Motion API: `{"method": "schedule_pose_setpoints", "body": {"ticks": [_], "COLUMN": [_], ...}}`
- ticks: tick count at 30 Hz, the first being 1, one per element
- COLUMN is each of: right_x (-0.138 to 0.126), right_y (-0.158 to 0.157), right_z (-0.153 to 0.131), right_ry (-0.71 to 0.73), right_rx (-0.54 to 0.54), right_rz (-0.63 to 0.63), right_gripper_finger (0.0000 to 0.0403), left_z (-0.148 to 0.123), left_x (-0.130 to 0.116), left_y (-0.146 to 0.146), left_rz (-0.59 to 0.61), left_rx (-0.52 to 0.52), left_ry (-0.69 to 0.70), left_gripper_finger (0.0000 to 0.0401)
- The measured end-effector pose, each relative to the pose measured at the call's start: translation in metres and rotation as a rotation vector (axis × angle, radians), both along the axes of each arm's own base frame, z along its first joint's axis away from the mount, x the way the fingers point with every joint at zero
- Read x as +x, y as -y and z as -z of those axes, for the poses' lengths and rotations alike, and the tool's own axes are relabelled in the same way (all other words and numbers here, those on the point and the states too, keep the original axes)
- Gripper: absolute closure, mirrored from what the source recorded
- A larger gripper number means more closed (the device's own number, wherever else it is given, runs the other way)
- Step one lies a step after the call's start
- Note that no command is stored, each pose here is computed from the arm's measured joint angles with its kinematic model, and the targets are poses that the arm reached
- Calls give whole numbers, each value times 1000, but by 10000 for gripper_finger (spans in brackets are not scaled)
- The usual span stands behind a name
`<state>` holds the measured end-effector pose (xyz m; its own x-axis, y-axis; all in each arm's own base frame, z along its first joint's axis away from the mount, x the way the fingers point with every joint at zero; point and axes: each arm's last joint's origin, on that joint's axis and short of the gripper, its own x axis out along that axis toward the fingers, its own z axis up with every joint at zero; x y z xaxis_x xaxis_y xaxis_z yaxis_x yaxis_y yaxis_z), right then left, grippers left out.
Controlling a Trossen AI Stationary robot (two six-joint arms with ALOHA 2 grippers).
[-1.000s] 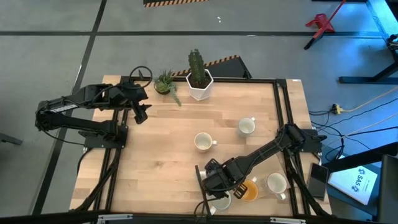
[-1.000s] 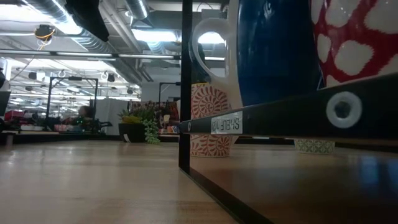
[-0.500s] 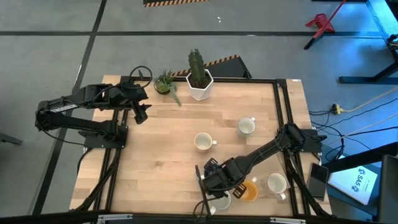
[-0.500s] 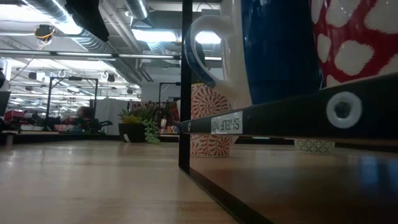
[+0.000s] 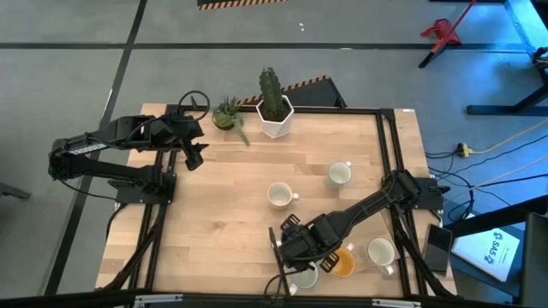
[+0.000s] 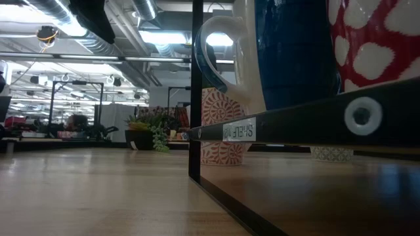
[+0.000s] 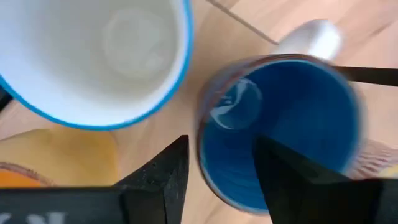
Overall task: Place coffee mugs
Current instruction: Put the orange mug on the shelf
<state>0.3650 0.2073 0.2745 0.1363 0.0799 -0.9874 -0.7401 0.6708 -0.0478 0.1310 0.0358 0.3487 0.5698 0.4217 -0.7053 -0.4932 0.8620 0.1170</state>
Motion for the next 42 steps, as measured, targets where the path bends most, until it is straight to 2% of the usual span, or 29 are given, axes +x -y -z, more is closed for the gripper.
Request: {"method": "schedule_pose_setpoints", "body": {"ticks": [6,11,15,18,22,24,28,32,39,42], "right_x": [-2,-7,-7,-7,4,15,37,48,43,41], "right_y": [7,27,47,69,93,101,103,104,108,113], "right_z": [-37,-72,-95,-99,-91,-80,-50,-25,27,38], "right_ry": [67,117,221,229,211,200,221,244,106,78], "right_rx": [-46,-120,-137,-165,-184,-149,-84,-40,-47,-50], "right_rz": [19,67,165,274,321,306,230,216,213,222], "right_gripper_finger": [240,240,239,239,239,239,239,239,239,239], "left_z": [0,0,0,1,1,1,1,2,2,2], "left_x": [0,0,0,0,-1,-1,-1,-1,-2,-2], "left_y": [0,0,0,0,0,1,1,1,1,1], "left_rz": [0,2,5,6,6,9,10,10,10,10], "left_rx": [0,-3,-6,-8,-10,-12,-12,-13,-13,-13], "left_ry": [0,0,0,-6,-15,-16,-18,-23,-25,-26], "left_gripper_finger": [222,222,222,222,222,222,222,222,222,222]}}
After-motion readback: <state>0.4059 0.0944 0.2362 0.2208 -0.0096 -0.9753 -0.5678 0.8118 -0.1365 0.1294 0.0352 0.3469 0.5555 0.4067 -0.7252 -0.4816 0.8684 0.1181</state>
